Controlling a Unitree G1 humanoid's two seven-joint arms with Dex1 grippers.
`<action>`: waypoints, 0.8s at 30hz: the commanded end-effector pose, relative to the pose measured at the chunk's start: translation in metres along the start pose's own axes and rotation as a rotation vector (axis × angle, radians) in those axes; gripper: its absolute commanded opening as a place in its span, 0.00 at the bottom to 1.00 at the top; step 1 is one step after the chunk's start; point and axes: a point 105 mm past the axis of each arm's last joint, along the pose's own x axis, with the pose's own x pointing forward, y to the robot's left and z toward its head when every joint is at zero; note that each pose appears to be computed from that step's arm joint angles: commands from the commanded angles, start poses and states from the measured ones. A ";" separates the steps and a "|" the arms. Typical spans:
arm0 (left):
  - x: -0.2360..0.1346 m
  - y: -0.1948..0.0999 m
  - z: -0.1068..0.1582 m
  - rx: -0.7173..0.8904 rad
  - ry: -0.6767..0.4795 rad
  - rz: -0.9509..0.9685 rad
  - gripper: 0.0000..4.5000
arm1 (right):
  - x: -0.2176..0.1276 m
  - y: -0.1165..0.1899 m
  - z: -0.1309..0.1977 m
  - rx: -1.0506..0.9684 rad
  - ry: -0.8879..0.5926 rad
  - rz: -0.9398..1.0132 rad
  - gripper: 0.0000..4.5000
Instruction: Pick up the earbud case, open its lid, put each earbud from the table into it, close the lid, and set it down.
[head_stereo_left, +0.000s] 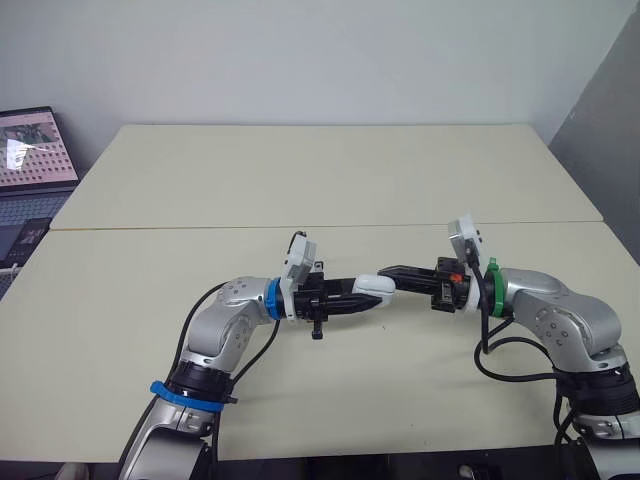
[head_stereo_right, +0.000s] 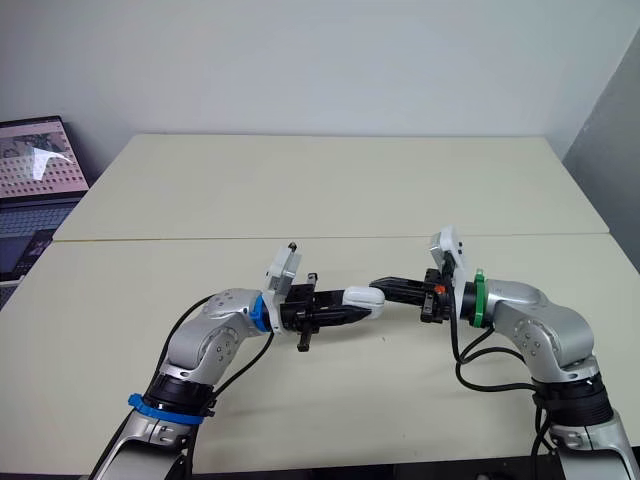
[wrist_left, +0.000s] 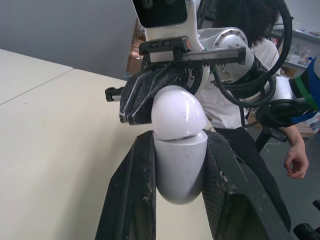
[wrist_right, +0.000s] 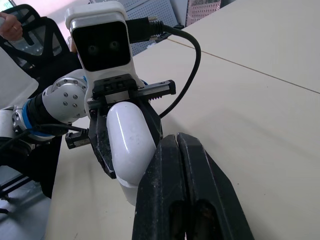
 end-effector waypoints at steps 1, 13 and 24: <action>0.006 -0.002 0.014 0.045 -0.024 -0.015 0.18 | 0.000 0.018 0.011 -0.031 -0.028 0.087 0.01; 0.004 -0.002 0.013 0.038 -0.015 -0.009 0.18 | -0.001 0.025 0.039 -0.021 -0.167 0.126 0.01; 0.004 -0.001 0.013 0.037 -0.019 -0.002 0.18 | -0.001 0.021 0.003 -0.052 0.013 0.088 0.01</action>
